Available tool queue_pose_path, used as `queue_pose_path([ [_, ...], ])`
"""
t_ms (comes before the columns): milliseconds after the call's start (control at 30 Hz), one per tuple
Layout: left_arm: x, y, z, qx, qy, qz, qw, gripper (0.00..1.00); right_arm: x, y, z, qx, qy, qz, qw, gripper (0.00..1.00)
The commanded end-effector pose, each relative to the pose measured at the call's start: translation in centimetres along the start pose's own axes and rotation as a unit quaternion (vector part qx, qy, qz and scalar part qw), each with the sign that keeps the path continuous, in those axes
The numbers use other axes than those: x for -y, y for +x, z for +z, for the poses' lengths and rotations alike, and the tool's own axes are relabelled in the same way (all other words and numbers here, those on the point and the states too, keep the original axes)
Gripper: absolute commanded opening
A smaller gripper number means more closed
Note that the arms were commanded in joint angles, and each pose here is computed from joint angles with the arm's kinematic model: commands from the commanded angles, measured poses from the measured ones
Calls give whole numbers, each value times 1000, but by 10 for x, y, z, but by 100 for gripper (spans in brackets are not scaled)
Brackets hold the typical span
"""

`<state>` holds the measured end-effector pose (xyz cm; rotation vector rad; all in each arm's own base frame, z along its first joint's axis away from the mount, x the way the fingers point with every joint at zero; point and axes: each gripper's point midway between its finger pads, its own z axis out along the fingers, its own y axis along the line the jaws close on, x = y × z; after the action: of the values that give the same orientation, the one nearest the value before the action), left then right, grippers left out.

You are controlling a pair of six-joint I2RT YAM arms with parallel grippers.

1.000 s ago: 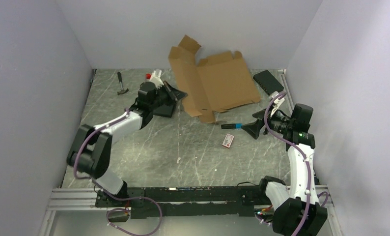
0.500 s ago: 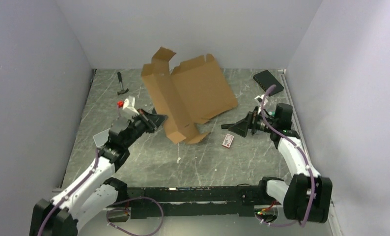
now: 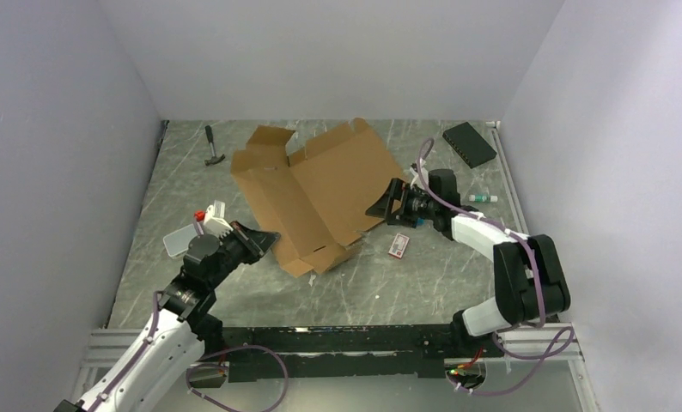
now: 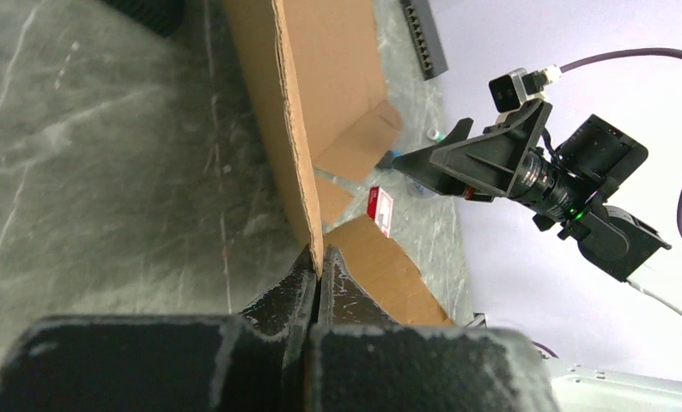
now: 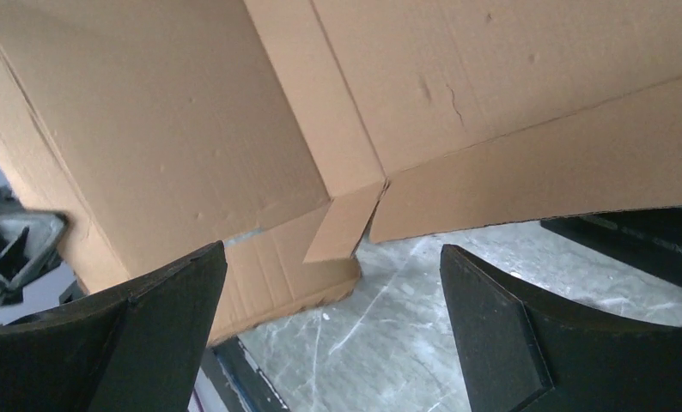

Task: Fold the paper box

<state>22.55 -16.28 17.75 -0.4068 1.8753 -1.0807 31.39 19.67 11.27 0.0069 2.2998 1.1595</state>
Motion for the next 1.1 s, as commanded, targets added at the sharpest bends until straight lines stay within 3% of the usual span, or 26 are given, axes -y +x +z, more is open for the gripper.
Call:
queue_pose_path([
  [0, -12, 8, -3, -9, -24, -16, 1000, 0, 24, -8, 16, 41, 39, 52, 997, 100],
  [200, -15, 5, -4, -3, -36, -17, 999, 0, 53, 1, 26, 44, 91, 85, 991, 98],
  [333, -16, 7, -1, -7, -37, -23, 999, 0, 63, -4, 28, 62, 117, 87, 987, 91],
  [467, -15, 8, 0, -15, -38, -18, 999, 0, 74, -7, 34, 69, 131, 90, 985, 72],
  [667, -12, 9, -3, -18, -31, -12, 999, 0, 64, -13, 36, 76, 104, 89, 988, 31],
  [867, -7, 10, -8, -23, -22, -3, 999, 0, 51, -17, 35, 76, 78, 92, 990, 21],
  [933, -3, 9, -11, -24, -16, 1, 1000, 0, 46, -21, 35, 74, 68, 91, 991, 2],
  [1067, 5, 9, -15, -30, -3, 10, 999, 0, 33, -35, 28, 82, 43, 81, 992, 0],
])
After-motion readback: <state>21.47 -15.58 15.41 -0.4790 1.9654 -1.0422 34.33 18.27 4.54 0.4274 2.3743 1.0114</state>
